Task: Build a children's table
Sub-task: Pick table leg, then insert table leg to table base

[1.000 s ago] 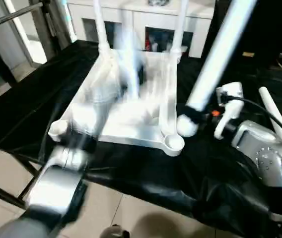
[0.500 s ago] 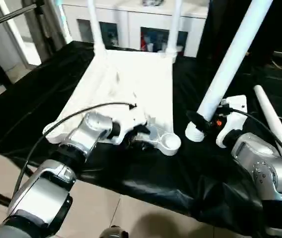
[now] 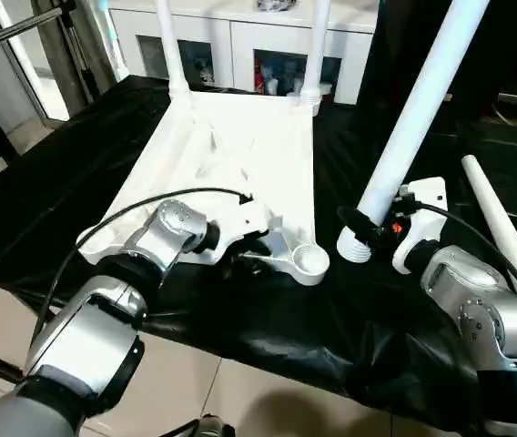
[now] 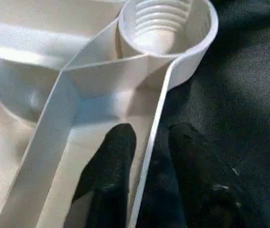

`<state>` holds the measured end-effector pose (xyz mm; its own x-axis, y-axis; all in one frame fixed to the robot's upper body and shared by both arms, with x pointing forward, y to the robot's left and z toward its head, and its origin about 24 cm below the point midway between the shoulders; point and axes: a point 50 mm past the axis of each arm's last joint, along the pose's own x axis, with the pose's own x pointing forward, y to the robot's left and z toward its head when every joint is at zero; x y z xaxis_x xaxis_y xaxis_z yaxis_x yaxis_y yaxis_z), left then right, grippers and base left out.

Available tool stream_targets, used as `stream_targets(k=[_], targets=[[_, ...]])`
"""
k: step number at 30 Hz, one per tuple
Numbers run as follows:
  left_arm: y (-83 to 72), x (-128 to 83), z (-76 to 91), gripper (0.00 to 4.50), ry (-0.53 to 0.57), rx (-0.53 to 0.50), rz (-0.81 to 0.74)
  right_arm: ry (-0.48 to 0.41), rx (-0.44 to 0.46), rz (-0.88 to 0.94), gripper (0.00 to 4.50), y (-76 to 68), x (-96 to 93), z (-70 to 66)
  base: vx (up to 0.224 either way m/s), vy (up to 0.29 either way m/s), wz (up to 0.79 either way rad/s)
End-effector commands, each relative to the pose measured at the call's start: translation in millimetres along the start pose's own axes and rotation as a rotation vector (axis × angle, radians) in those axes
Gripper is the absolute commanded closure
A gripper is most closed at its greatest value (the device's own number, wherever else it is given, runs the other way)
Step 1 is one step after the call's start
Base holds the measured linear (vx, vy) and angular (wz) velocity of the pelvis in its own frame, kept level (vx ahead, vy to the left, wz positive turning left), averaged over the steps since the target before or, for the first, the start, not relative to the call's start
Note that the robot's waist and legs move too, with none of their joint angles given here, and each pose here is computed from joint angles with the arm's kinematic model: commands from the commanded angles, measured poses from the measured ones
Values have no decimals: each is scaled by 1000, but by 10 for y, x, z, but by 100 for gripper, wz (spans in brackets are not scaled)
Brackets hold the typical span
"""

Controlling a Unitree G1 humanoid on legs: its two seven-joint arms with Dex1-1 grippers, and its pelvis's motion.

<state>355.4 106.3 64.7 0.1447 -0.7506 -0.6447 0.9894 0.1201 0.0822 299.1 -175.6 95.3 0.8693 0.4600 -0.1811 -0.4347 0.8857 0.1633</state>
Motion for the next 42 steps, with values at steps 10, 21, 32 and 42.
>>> stream_targets(k=[10,21,32,42], targets=[[51,-56,45,384,17,8,-24,-27,-26,17,259,33,-21,55,0,0,0],[0,19,164,449,-48,-84,-109,-15,-35,66,259,68,-41,55,0,0,0],[-231,337,201,450,-95,-95,-37,30,-66,136,259,132,-56,7,0,0,0],[-372,443,173,450,-186,-62,26,61,-106,132,259,129,-5,-45,0,0,0]])
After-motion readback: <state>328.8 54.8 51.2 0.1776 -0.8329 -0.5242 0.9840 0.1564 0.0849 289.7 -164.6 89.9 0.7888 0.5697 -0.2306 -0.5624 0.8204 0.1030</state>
